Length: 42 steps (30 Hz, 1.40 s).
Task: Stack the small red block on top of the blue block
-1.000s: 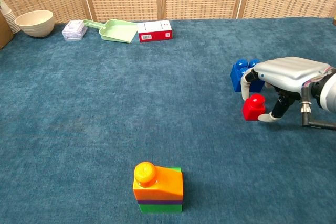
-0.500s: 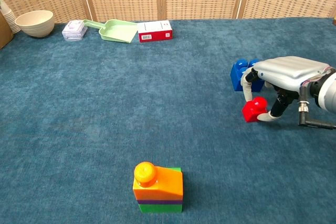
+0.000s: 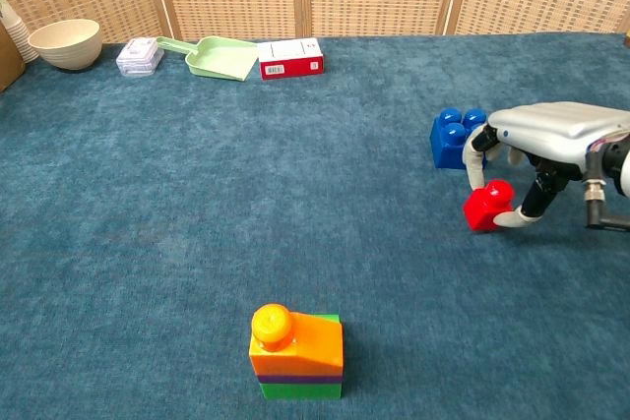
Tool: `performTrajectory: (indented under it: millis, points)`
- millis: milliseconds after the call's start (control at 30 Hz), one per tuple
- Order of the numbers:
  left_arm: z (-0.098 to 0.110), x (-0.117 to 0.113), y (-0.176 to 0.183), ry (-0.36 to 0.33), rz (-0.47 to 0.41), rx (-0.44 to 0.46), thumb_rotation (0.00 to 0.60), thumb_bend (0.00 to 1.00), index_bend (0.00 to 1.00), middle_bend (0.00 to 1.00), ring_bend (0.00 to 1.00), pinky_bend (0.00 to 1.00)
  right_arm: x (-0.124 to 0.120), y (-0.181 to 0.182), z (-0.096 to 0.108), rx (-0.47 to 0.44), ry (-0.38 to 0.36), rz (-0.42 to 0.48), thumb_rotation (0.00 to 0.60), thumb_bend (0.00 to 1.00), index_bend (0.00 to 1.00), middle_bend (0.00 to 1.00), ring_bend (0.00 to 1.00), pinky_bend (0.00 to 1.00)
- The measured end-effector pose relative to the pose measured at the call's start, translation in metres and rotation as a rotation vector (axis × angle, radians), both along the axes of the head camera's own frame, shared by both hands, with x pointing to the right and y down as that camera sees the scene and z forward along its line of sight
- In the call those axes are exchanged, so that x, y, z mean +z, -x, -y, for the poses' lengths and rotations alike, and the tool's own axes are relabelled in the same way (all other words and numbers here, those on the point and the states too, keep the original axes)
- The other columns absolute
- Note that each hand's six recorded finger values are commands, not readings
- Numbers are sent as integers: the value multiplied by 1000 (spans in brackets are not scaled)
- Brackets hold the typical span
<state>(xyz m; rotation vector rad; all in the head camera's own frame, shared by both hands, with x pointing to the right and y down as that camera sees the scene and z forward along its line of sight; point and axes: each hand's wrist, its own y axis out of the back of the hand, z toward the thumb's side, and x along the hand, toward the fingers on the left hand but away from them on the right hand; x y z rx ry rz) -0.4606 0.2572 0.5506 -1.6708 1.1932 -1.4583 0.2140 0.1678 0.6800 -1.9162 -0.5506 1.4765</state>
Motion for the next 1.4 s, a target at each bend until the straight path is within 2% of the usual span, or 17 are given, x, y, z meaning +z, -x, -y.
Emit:
performTrajectory:
  millis: [433, 667, 933, 1133, 1400]
  points:
    - [1, -3, -3, -7, 0, 10, 600, 365, 407, 257, 195, 30, -42, 5, 20, 36, -9, 93, 600, 234, 561, 261, 264, 328]
    - [2, -2, -4, -5, 1, 17, 600, 366, 407, 258, 195, 30, -50, 16, 36, 51, -10, 130, 600, 235, 565, 261, 264, 328]
    - [3, -2, -6, 2, 10, 25, 600, 366, 407, 257, 195, 30, -46, 36, 59, 79, 21, 169, 600, 235, 569, 261, 265, 328]
    - [4, -2, -8, 4, 14, 32, 600, 366, 407, 257, 195, 30, -35, 44, 75, 96, 38, 149, 600, 235, 569, 261, 265, 328]
    - [5, 0, -11, 11, 16, 39, 600, 366, 407, 257, 195, 30, -26, 54, 93, 102, 26, 119, 600, 234, 569, 261, 265, 328]
